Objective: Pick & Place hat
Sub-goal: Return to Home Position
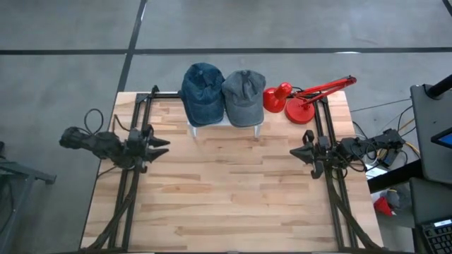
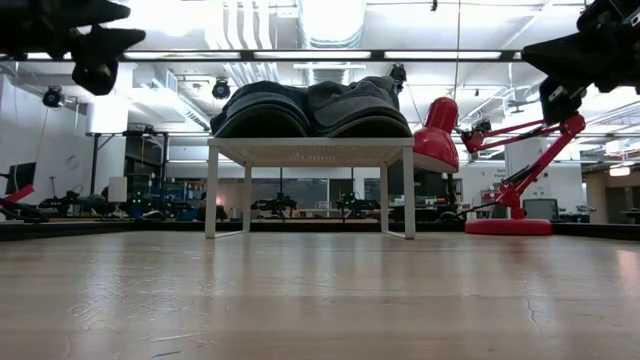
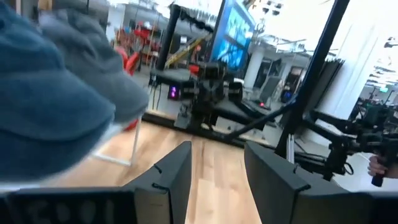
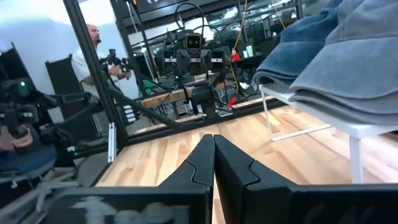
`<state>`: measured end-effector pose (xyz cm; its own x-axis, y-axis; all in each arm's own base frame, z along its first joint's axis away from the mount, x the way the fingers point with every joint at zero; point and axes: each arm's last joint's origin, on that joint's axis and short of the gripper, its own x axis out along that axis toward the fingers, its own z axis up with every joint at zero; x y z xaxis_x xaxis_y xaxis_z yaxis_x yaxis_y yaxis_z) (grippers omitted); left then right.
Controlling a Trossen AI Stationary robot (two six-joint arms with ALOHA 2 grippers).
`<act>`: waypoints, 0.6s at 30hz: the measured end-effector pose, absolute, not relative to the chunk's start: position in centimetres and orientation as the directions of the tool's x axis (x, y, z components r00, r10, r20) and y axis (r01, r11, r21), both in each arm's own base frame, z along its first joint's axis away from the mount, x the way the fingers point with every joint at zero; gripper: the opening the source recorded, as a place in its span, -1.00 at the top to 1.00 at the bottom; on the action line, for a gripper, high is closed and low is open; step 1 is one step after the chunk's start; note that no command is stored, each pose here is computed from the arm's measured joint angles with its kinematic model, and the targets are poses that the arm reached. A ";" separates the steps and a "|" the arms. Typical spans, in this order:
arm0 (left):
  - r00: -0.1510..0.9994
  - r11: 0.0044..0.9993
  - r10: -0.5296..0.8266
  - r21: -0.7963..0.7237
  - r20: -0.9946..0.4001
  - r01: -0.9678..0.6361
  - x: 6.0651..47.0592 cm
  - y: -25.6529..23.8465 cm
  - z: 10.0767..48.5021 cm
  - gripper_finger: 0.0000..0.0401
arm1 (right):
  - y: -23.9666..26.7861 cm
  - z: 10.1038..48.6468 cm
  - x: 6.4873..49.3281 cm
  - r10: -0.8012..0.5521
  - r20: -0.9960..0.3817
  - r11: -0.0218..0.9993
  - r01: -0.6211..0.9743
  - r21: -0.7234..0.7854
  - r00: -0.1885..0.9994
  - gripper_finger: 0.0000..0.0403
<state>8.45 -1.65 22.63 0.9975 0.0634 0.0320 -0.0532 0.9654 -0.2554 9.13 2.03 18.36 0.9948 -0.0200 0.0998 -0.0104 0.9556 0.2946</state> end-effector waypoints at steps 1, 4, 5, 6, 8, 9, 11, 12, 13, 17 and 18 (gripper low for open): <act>0.997 0.969 0.064 -0.242 0.039 -0.053 8.4 -1.6 22.7 0.26 | 2.0 18.4 9.1 -0.021 0.100 0.958 -0.009 0.286 0.995 0.96; 0.998 0.978 0.067 -0.199 0.013 -0.063 8.6 -1.7 22.0 0.26 | 2.0 18.4 9.1 -0.021 0.100 0.966 -0.006 0.260 0.995 0.96; 0.997 0.979 0.073 -0.189 0.009 -0.070 8.6 -1.7 21.8 0.26 | 2.0 18.4 9.1 -0.021 0.100 0.967 -0.005 0.255 0.995 0.96; 0.997 0.980 0.079 -0.183 0.007 -0.076 8.7 -1.7 21.6 0.26 | 2.0 18.4 9.1 -0.020 0.100 0.969 -0.005 0.248 0.995 0.96; 0.996 0.981 0.089 -0.174 -0.007 -0.089 8.8 -1.7 21.0 0.26 | 2.0 18.4 9.1 -0.021 0.099 0.972 -0.003 0.235 0.995 0.96; 0.995 0.981 0.096 -0.169 -0.017 -0.097 8.9 -1.7 20.7 0.26 | 2.0 18.3 9.1 -0.020 0.099 0.973 -0.004 0.233 0.995 0.96; 0.994 0.982 0.103 -0.155 -0.028 -0.106 9.0 -1.7 20.2 0.26 | 2.0 18.3 9.1 -0.020 0.099 0.973 -0.003 0.230 0.995 0.96; 0.994 0.983 0.103 -0.153 -0.023 -0.105 9.0 -1.7 20.1 0.26 | 2.0 18.3 9.1 -0.020 0.099 0.973 -0.004 0.230 0.995 0.96; 0.995 0.983 0.103 -0.152 -0.019 -0.105 9.0 -1.7 19.9 0.26 | 2.0 18.3 9.1 -0.019 0.099 0.973 -0.004 0.231 0.995 0.96; 0.994 0.984 0.103 -0.142 -0.023 -0.105 9.1 -1.7 19.2 0.26 | 2.0 18.4 9.1 -0.019 0.099 0.972 -0.005 0.233 0.995 0.96; 0.994 0.984 0.103 -0.141 -0.025 -0.106 9.1 -1.8 19.0 0.26 | 2.0 18.3 9.1 -0.019 0.098 0.972 -0.005 0.235 0.995 0.96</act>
